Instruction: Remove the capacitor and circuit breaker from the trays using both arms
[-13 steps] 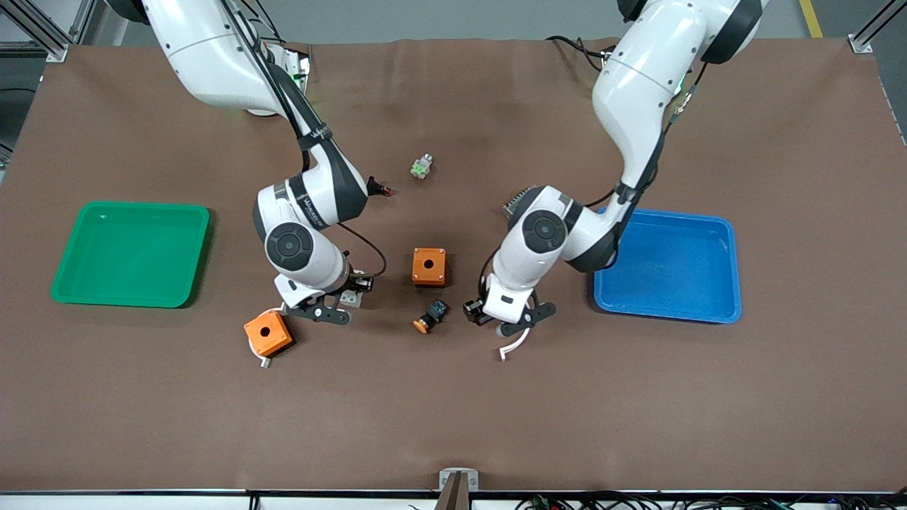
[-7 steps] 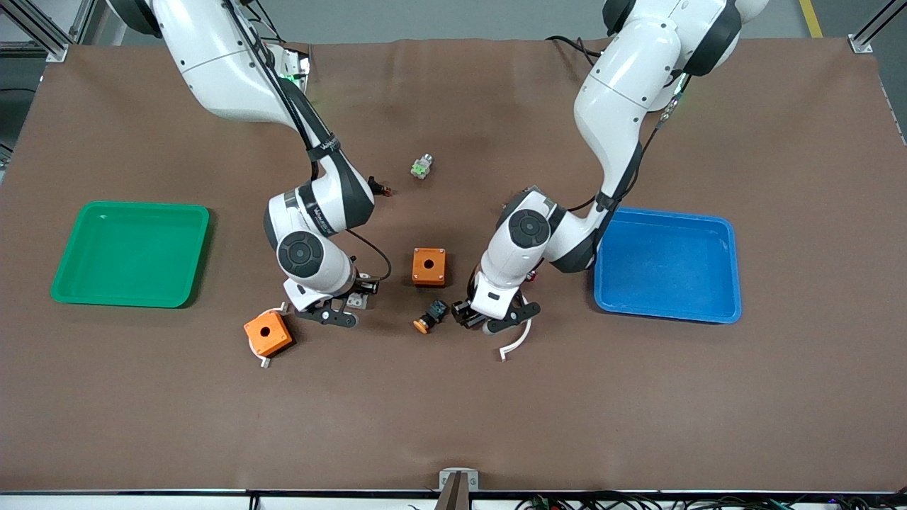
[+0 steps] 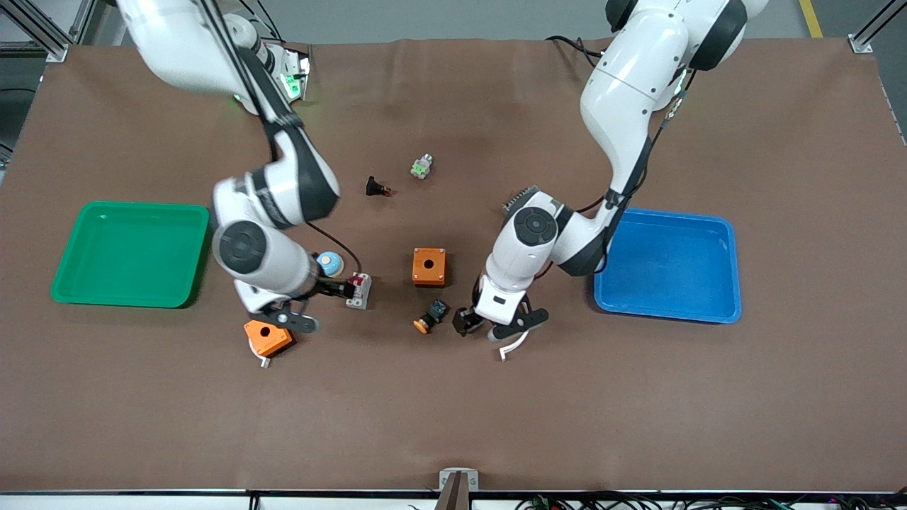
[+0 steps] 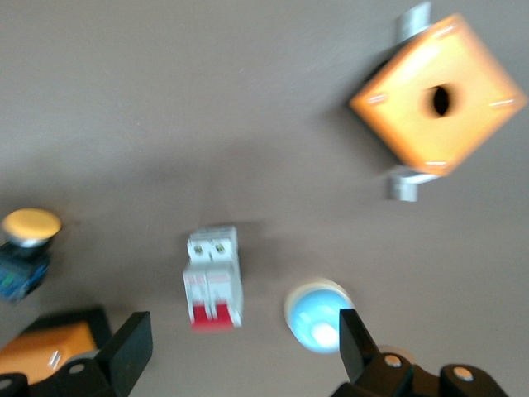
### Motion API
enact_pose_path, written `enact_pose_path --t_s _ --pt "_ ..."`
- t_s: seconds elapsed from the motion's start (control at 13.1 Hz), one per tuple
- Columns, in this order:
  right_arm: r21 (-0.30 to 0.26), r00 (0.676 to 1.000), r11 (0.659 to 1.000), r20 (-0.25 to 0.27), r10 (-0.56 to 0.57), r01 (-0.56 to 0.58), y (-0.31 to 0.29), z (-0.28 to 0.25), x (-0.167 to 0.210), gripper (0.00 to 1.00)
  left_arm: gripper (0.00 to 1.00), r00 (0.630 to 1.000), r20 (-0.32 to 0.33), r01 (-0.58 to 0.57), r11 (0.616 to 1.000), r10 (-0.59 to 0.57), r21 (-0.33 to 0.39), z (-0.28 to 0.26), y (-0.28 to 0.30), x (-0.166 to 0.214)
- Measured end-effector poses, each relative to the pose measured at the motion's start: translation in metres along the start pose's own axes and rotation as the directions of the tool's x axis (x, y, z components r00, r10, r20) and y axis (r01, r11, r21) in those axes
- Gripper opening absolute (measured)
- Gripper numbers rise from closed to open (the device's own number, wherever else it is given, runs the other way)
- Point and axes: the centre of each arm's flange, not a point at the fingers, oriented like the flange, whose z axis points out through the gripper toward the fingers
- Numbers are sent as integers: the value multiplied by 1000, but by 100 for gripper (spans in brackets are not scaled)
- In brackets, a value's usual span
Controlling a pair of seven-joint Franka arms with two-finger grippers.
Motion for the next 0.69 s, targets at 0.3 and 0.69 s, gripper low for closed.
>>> enact_pose_path --t_s 0.3,0.69 --pt "16 996 995 -3 -94 94 95 -135 -17 100 100 999 3 -35 987 34 157 -62 -17 50" --pt "-6 970 970 -37 -241 241 242 -223 -30 100 100 994 91 -92 952 68 292 -187 -78 136"
